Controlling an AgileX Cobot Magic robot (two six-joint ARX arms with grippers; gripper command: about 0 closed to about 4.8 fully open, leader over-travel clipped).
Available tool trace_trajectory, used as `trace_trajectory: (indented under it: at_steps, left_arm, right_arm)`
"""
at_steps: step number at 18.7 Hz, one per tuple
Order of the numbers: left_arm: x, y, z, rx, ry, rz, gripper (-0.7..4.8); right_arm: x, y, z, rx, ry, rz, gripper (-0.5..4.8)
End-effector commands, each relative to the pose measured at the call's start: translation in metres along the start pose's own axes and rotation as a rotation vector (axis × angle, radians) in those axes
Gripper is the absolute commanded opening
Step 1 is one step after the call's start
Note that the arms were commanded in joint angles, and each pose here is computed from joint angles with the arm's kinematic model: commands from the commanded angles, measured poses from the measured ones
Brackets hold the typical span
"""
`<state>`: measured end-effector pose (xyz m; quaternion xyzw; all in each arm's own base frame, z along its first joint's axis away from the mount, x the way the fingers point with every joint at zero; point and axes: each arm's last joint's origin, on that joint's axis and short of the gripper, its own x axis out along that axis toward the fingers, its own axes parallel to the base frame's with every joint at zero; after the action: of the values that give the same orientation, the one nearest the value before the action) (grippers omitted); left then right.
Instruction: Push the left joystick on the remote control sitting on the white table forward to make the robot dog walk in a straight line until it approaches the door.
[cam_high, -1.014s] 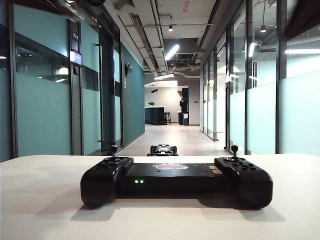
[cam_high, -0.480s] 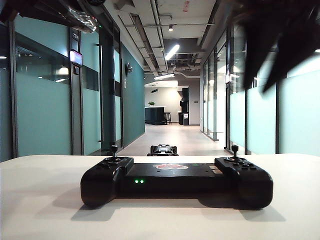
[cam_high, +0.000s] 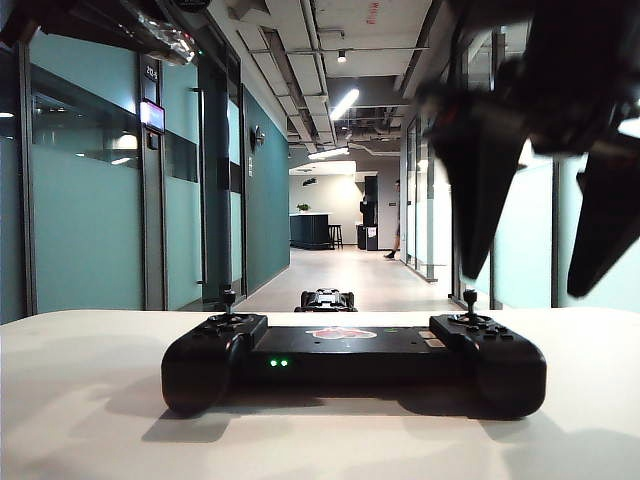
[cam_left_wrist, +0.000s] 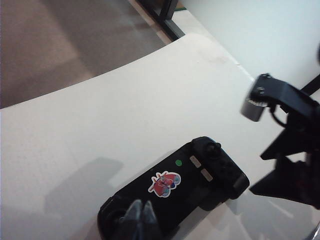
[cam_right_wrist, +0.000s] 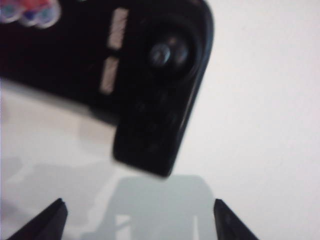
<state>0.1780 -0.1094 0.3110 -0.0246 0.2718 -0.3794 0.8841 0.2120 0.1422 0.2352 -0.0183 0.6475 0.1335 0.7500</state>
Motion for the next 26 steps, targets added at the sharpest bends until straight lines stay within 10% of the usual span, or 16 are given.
trace_trajectory:
  at_steps: [1,26]
  left_arm:
    - [0.0,-0.001,0.002,0.01,-0.015,-0.011,-0.05]
    - [0.0,-0.001,0.002,0.01,-0.014,-0.017,-0.05]
  right_arm:
    - [0.006,0.002,0.006,-0.003,-0.02,-0.01,3.99]
    - [0.049,0.003,0.013,-0.014,0.014,-0.02,4.0]
